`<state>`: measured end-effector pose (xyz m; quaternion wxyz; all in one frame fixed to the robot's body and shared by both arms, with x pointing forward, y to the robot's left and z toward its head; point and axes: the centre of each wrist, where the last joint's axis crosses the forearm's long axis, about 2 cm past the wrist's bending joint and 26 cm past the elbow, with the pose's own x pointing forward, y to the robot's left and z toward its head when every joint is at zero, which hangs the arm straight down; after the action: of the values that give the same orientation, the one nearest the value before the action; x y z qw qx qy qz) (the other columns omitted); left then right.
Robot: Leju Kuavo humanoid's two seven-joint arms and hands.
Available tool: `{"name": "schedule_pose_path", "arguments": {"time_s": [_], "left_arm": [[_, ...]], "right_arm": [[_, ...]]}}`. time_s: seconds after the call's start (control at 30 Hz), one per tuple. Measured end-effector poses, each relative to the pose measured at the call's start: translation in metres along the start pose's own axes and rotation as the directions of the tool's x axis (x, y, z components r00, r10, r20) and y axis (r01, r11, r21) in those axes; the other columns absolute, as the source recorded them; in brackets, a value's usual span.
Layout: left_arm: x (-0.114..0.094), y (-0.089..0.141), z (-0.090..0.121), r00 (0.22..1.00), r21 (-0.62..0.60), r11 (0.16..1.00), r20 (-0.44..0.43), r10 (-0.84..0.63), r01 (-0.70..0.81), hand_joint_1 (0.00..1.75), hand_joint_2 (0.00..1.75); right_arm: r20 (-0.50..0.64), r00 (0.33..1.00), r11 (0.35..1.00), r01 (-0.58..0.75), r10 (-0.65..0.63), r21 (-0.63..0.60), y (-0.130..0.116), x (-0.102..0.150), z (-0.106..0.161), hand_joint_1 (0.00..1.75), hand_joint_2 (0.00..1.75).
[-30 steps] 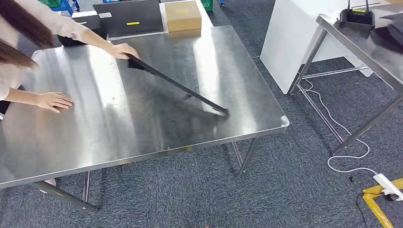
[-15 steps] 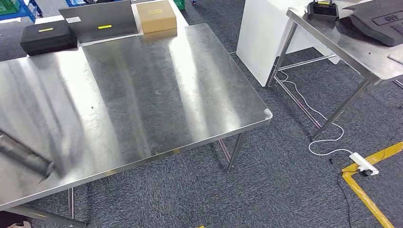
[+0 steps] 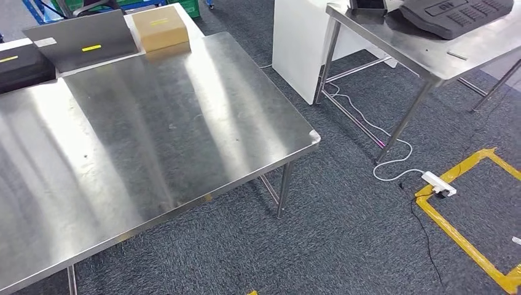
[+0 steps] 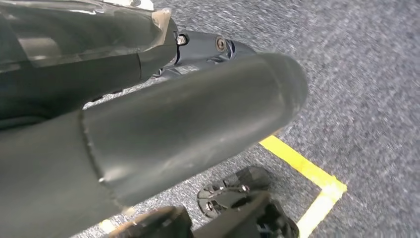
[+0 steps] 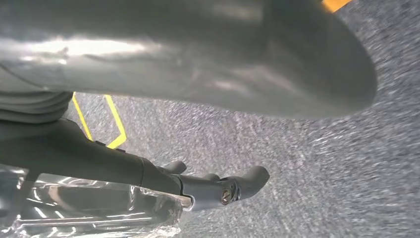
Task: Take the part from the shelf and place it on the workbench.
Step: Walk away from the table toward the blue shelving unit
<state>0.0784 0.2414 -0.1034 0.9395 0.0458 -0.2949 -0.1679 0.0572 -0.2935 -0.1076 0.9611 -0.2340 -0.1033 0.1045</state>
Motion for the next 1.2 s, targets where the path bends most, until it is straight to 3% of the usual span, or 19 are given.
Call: {"name": "schedule_pose_path", "arguments": {"time_s": [1.2], "left_arm": [[0.0031, -0.0015, -0.0009, 1.000, -0.021, 1.000, 0.000, -0.024, 0.024, 0.00, 0.00]], "right_arm": [[0.002, 1.000, 1.000, -0.008, 0.008, 0.001, 0.0026, -0.0014, 0.0014, 0.00, 0.00]]}}
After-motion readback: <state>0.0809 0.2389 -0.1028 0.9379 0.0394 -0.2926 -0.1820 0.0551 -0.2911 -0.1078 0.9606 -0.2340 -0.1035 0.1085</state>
